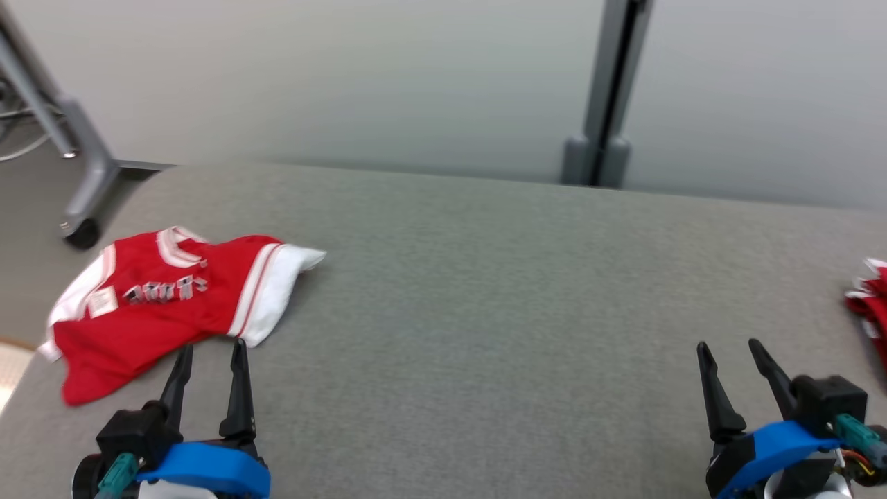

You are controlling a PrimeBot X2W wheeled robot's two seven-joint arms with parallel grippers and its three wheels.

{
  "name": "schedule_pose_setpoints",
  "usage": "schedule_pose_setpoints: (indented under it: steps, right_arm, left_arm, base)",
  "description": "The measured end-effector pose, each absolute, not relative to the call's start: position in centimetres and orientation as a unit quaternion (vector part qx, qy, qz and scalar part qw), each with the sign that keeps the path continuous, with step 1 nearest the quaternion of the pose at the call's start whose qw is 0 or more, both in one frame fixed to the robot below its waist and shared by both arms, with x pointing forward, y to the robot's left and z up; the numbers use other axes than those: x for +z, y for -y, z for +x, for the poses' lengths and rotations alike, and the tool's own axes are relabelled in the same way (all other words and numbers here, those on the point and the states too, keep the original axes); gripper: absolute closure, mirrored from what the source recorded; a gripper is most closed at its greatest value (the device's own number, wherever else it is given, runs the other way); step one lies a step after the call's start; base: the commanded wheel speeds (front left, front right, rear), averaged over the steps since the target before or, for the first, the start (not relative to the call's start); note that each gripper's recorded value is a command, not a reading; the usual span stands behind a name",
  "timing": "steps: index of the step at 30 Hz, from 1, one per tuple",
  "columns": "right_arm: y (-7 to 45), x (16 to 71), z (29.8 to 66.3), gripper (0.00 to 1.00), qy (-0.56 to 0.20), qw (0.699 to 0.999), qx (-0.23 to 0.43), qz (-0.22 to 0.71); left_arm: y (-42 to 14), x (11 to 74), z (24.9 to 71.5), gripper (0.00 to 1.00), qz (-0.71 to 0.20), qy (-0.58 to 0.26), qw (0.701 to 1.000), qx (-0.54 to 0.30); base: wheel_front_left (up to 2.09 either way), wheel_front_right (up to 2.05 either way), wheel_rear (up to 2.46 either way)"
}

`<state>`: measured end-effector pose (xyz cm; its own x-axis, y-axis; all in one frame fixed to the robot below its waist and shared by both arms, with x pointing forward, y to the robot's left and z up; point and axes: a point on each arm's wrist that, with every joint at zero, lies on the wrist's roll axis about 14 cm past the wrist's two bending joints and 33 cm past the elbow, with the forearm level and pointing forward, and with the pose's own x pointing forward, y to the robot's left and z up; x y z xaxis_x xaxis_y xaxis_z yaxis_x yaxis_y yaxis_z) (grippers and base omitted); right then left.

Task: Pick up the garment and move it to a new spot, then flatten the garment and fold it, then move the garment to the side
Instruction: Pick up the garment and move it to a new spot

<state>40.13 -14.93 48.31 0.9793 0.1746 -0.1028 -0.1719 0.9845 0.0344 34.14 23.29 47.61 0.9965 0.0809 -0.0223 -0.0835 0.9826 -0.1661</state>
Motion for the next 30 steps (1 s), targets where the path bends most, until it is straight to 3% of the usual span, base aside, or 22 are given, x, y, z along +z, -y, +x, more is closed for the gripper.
schedule_pose_setpoints:
  steps: [16,30]
  right_arm:
    - [2.7,48.1,42.2,0.0,-0.053,0.968,0.244,0.011]
    - [1.4,47.0,42.5,0.0,-0.064,0.964,0.258,0.014]
  left_arm:
    - [-31.9,46.8,25.0,0.0,-0.08,-0.008,0.976,0.2]
    - [-32.6,46.4,24.2,0.0,-0.08,-0.016,0.973,0.218]
  base:
    - [0.0,0.0,0.0]
    - [0.0,0.0,0.0]
